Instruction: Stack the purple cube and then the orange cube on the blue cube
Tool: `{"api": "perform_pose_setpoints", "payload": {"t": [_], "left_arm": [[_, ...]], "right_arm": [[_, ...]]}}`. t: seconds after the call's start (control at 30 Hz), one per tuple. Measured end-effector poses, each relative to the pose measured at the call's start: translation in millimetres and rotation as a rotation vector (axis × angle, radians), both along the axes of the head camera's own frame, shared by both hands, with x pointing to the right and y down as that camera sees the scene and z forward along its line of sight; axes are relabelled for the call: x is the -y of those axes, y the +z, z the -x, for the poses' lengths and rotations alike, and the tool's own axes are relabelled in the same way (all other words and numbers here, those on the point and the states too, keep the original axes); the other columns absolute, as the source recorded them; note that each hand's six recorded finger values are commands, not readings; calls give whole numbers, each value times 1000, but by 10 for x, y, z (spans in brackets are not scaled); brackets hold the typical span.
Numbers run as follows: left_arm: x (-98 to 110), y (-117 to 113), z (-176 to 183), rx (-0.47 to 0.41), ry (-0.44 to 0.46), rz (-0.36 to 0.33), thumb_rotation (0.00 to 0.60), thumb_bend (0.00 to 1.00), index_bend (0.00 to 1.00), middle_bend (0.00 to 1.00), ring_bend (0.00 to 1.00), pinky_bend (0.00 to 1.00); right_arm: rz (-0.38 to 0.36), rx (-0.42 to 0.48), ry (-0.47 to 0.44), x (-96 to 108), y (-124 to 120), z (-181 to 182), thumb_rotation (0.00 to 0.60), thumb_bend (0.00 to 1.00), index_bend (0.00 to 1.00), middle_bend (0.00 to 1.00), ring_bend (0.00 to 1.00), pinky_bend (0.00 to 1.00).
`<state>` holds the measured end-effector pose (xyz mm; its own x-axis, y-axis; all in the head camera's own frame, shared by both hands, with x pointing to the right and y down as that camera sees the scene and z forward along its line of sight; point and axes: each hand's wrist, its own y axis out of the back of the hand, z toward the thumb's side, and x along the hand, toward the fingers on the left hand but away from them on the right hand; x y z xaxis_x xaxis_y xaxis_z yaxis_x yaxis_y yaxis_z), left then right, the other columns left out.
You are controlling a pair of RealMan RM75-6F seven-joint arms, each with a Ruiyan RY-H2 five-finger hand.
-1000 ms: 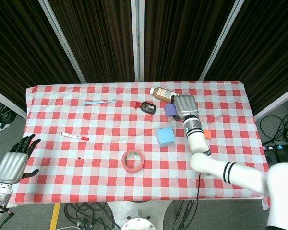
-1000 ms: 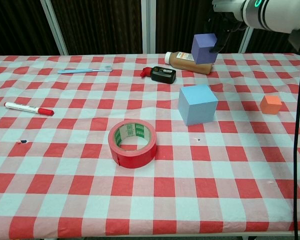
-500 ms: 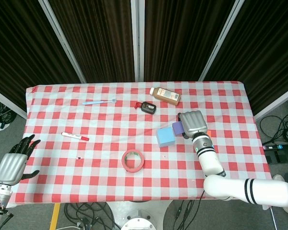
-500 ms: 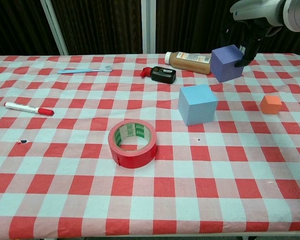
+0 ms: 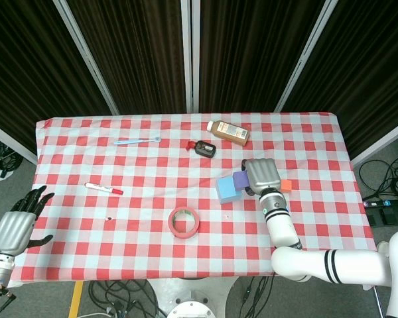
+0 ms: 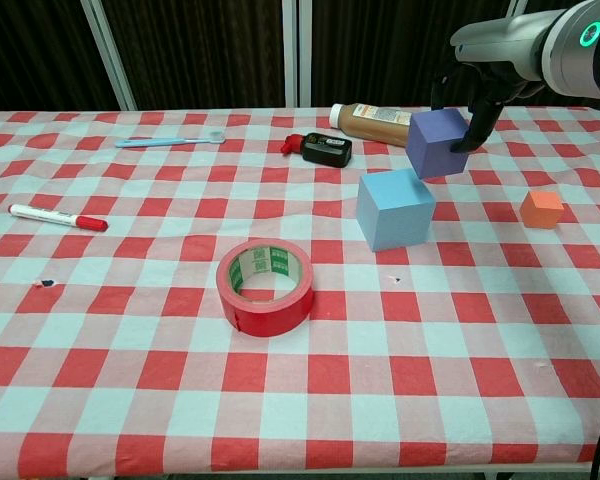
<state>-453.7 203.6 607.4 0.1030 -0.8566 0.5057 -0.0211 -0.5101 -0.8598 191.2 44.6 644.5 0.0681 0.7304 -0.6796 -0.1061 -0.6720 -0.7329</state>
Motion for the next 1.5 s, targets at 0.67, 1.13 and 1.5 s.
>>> {"api": "perform_pose_setpoints", "payload": {"t": [0.67,1.13,1.5], "left_arm": [[19,-69,141,-12,-14,-9,600,157,163,115,65,211],[7,-38,179,-11,-14,9,600,157,163,115,65,211],[11,-46,201,-10,-18,6,600,157,163,115,65,211]], "right_arm": [[30,-1,68,-66,151,264,600,200,531,1000,1000,968],[41,-7,84,-61,198,251,600,199,533,1000,1000,968],[71,-8,84,-98,309,269,600,199,533,1000,1000,968]]}}
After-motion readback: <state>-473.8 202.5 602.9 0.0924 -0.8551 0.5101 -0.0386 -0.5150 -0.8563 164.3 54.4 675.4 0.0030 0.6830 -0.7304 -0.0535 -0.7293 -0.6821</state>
